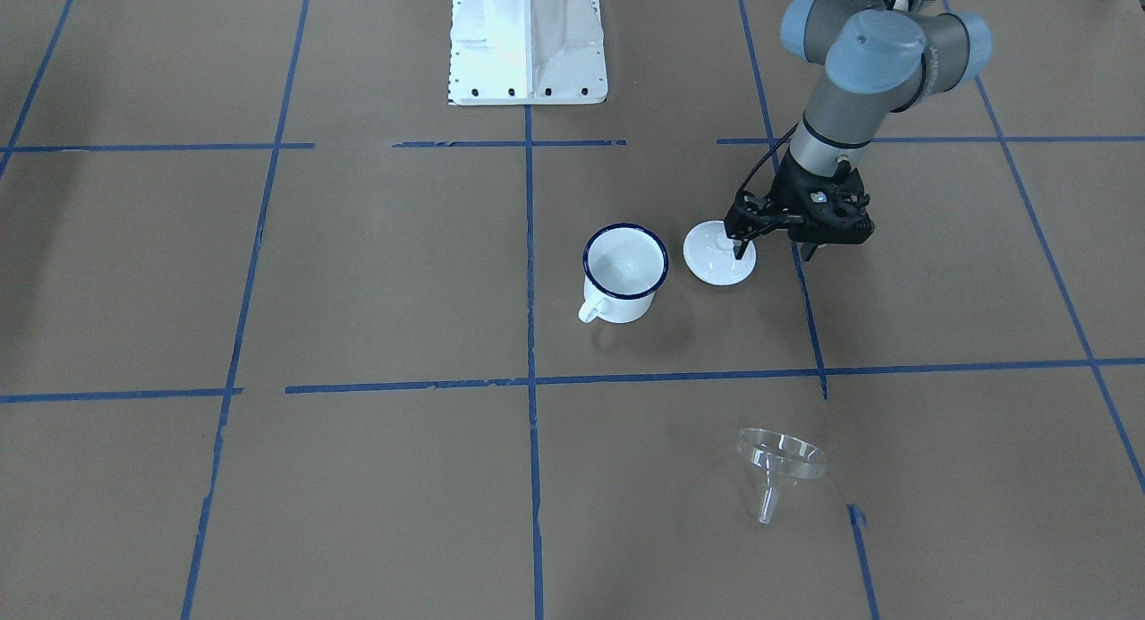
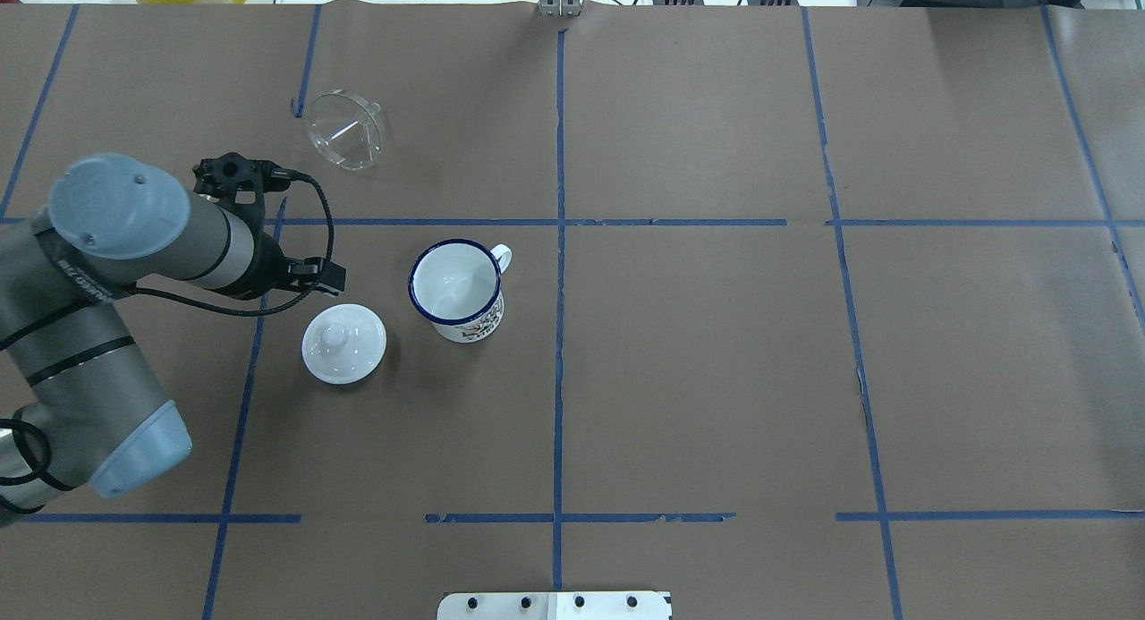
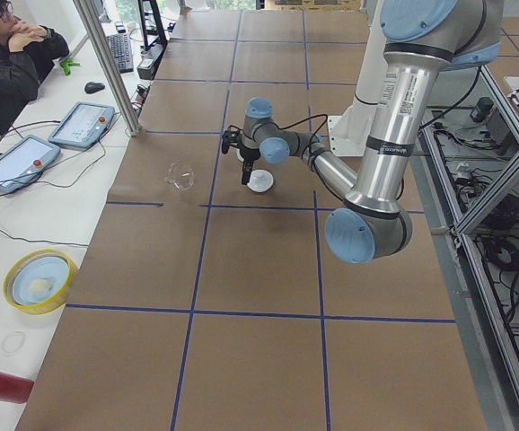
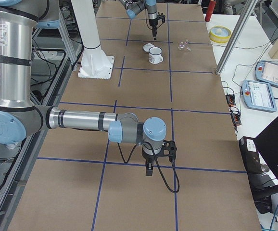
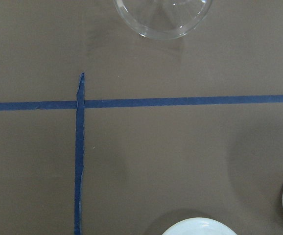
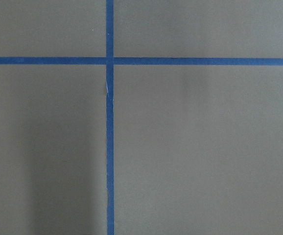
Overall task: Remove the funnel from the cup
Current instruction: 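Lower the left gripper onto the white plastic funnel and grasp it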
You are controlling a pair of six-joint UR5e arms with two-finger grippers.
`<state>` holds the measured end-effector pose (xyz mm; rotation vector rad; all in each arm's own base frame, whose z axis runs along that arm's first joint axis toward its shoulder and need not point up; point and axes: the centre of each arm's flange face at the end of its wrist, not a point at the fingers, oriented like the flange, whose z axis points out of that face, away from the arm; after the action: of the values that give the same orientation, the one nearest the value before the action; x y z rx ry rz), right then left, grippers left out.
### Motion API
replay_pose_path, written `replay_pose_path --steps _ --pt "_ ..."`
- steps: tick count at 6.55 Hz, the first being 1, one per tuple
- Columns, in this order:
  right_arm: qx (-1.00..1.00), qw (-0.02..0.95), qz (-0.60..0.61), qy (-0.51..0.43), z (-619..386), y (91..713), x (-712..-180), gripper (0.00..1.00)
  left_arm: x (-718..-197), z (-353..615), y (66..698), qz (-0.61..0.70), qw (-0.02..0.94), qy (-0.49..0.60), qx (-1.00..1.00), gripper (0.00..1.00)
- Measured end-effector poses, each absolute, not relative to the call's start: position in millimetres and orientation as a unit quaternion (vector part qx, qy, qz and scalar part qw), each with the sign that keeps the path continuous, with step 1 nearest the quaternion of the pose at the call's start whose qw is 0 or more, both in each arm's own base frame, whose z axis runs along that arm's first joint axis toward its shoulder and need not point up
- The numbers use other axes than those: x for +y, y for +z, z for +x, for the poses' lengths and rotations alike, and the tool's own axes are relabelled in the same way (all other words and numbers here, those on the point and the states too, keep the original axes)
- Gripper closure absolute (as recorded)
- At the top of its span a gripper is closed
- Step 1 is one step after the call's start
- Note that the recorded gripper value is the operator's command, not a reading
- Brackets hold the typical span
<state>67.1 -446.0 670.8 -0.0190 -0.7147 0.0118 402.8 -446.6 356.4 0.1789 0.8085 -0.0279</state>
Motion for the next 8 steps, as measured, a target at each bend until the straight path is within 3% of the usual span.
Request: replay_pose_path --steps 2,8 --pt "-0.35 0.937 -0.009 0.006 67 671 -446 0.0 -438 426 350 0.073 0.919 0.0 0.387 0.07" --pt "-0.35 0.937 -0.009 0.006 67 671 -446 0.0 -432 440 357 0.054 0.919 0.014 0.39 0.08"
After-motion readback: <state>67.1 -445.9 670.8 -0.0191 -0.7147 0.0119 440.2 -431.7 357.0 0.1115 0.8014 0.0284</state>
